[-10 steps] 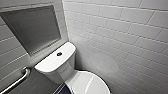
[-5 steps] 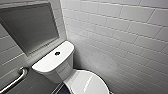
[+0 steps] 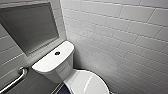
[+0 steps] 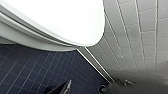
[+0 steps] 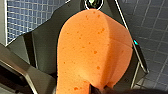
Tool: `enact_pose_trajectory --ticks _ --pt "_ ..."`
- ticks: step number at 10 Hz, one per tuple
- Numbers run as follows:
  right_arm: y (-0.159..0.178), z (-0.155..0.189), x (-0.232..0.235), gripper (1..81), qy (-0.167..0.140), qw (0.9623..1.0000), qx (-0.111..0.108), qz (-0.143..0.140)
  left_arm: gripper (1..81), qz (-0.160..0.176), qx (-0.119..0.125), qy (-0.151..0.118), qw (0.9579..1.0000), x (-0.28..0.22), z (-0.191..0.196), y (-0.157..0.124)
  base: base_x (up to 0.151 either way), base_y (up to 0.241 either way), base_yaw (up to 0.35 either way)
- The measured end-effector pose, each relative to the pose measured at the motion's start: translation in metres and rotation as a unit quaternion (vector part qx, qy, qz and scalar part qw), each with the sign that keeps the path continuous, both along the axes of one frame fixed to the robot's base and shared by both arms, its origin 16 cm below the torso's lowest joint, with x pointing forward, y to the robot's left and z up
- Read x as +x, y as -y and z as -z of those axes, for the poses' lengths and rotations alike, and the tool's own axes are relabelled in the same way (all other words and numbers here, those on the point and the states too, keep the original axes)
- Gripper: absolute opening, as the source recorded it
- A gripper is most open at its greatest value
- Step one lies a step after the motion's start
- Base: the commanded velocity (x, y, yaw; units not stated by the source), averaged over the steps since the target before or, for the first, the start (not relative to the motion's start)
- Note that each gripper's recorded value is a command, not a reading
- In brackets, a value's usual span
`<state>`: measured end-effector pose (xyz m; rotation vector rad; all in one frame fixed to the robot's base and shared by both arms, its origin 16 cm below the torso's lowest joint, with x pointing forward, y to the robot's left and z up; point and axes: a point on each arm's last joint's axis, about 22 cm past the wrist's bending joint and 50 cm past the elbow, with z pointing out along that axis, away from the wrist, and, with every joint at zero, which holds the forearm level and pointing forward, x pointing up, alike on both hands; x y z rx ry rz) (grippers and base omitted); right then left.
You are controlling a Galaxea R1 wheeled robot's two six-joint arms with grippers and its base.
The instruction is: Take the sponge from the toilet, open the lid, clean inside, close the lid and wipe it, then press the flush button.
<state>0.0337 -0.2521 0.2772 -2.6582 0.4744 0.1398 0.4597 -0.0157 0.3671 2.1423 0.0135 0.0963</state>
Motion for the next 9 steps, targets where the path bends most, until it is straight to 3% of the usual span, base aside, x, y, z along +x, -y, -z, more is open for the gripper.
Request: enact_pose_trajectory --ticks 4,6,9 --pt "0.000 0.004 -0.001 1.0 0.000 1.0000 -0.005 -0.002 81.1 0.003 0.021 -0.005 0.9998 0.002 0.026 0.024 0.000 0.000 0.000" --pt "-0.002 0.006 -0.002 1.0 0.000 1.0000 -0.006 -0.002 81.1 0.005 0.014 -0.010 0.9998 -0.001 0.023 0.039 0.000 0.000 0.000" --pt "-0.005 0.007 -0.002 1.0 0.000 1.0000 -0.005 -0.002 81.1 -0.055 0.009 -0.029 0.9980 0.017 0.024 0.034 0.000 0.000 0.000"
